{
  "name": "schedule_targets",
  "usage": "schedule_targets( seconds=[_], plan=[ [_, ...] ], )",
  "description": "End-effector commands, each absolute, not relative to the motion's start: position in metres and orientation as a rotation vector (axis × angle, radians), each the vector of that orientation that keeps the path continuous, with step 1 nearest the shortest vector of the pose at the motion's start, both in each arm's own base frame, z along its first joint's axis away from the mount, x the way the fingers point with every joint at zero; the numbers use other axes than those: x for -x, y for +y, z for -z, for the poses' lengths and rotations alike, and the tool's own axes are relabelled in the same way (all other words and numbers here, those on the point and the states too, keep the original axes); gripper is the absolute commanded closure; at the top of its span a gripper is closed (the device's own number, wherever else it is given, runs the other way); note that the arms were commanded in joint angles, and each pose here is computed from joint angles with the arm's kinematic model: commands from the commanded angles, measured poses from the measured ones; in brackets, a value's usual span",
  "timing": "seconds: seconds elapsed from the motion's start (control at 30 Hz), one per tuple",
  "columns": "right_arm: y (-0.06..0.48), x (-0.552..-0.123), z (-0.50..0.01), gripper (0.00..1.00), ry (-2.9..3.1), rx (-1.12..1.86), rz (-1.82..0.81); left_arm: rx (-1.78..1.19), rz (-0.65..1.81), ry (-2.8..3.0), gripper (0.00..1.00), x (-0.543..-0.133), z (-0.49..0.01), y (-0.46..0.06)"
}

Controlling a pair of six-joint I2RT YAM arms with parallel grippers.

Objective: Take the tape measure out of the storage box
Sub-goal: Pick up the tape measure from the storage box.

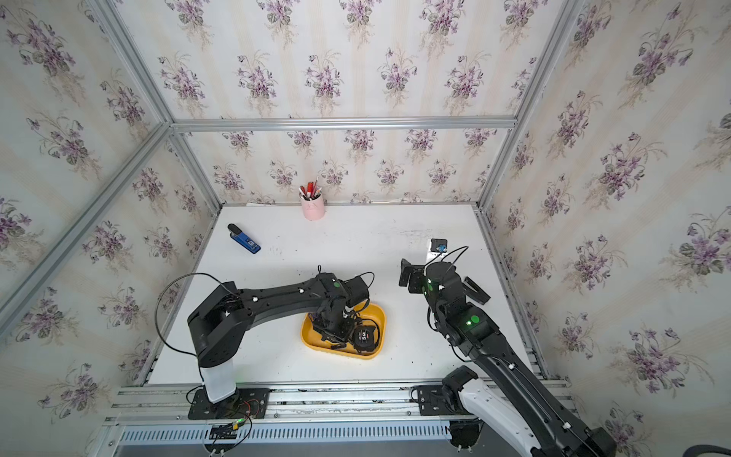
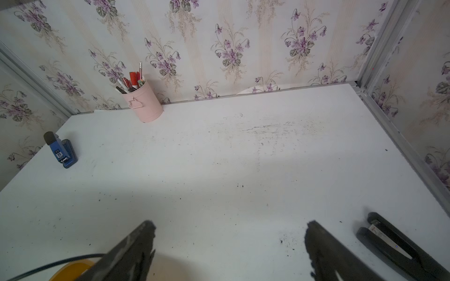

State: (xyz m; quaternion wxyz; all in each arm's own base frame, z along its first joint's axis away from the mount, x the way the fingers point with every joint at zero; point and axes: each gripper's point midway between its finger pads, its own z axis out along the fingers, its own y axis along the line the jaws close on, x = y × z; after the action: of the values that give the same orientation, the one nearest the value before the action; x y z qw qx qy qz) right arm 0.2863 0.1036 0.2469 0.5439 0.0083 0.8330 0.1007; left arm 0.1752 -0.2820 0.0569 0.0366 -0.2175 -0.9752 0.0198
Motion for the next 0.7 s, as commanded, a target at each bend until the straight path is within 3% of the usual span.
schedule_targets(
  seconds=[0.0, 0.4, 0.67],
  plan=[
    [0.108, -0.287, -0.258, 0.02, 1.946, -0.034, -0.287, 0.648, -0.023, -3.03, 0.69, -0.177, -0.087, -0.272],
    [0.113, -0.268, -0.281, 0.02, 1.953, -0.045, -0.417, 0.571, -0.023, -3.204, 0.73, -0.21, -0.172, -0.275],
    [0.123, -0.255, -0.276, 0.02, 2.016, -0.026, -0.515, 0.366, -0.186, -3.402, 0.71, -0.24, -0.217, -0.283]
  ],
)
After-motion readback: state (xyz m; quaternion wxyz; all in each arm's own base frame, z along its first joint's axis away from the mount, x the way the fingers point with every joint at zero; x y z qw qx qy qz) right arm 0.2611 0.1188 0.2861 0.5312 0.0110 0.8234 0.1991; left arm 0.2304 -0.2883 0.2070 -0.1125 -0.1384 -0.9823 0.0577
